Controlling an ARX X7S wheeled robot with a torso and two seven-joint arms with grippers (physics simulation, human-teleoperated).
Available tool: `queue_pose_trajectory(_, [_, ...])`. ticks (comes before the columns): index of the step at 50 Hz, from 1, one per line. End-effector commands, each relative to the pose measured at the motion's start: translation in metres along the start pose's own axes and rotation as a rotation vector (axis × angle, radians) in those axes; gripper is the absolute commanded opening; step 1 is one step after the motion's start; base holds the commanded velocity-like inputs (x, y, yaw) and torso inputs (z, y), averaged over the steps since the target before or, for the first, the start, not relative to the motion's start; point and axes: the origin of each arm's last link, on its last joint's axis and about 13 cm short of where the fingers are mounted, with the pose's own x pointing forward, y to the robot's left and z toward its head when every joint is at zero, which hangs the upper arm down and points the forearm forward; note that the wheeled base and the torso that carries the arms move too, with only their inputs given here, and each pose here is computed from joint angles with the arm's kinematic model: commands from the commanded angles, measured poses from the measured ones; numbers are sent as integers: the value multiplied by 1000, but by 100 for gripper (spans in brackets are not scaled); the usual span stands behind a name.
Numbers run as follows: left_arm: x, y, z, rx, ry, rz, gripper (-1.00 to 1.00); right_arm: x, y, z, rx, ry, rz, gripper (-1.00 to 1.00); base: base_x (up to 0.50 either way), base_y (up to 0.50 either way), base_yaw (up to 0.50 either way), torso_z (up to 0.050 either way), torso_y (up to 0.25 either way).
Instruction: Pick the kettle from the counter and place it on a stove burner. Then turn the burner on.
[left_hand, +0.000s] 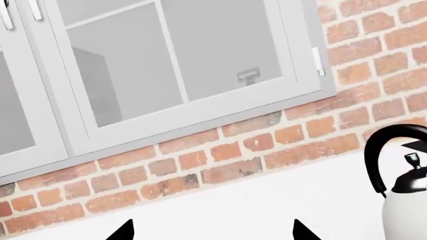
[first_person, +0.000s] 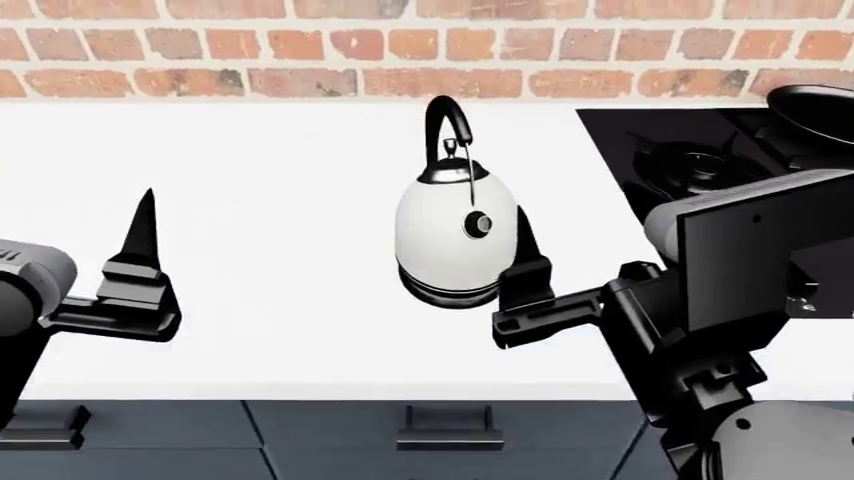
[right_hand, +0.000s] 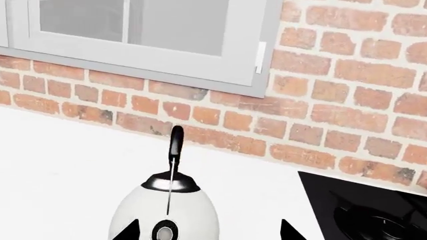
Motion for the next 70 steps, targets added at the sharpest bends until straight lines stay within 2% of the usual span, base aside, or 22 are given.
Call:
queue_pose_trajectory(1, [0, 0, -1, 6, 5, -1, 100, -1, 0, 1, 0, -7, -1, 100, 289, 0, 0, 0, 0])
queue_pose_trajectory(24, [0, -1, -4, 9, 11, 2, 100, 0, 2, -1, -8, 2, 6, 100, 274, 0, 0, 0, 1])
queue_pose_trajectory(28, [-1, -1, -4, 9, 12, 2, 100, -2, 6, 1, -20, 1, 15, 100, 14, 0, 0, 0, 0])
queue_pose_trajectory(29, [-1, -1, -4, 9, 12, 3, 100, -3, 9, 1, -44, 14, 43, 100, 0, 0, 0, 0, 0])
queue_pose_trajectory(36, [-1, -1, -5, 14, 16, 5, 100, -3, 20, 16, 12, -4, 108, 100, 0, 0, 0, 0, 0])
queue_pose_trajectory(39, [0, -1, -6, 13, 18, 6, 100, 0, 25, 28, 96, 22, 159, 100, 0, 0, 0, 0, 0])
queue_pose_trajectory(45, [0, -2, -7, 13, 20, 3, 100, 7, 29, 46, 141, 98, 242, 100, 0, 0, 0, 0, 0])
queue_pose_trajectory(51, [0, -1, -7, 13, 18, 7, 100, 17, 34, 54, 168, 157, 255, 100, 0, 0, 0, 0, 0])
queue_pose_trajectory(58, [1, -1, -7, 15, 17, 5, 100, 26, 38, 59, 111, 201, 251, 100, 0, 0, 0, 0, 0])
queue_pose_trajectory(62, [0, -1, -7, 14, 17, 4, 100, 33, 42, 55, 27, 251, 224, 100, 0, 0, 0, 0, 0])
queue_pose_trajectory(70, [0, -1, -10, 12, 25, 5, 100, 40, 42, 65, -26, 256, 183, 100, 0, 0, 0, 0, 0])
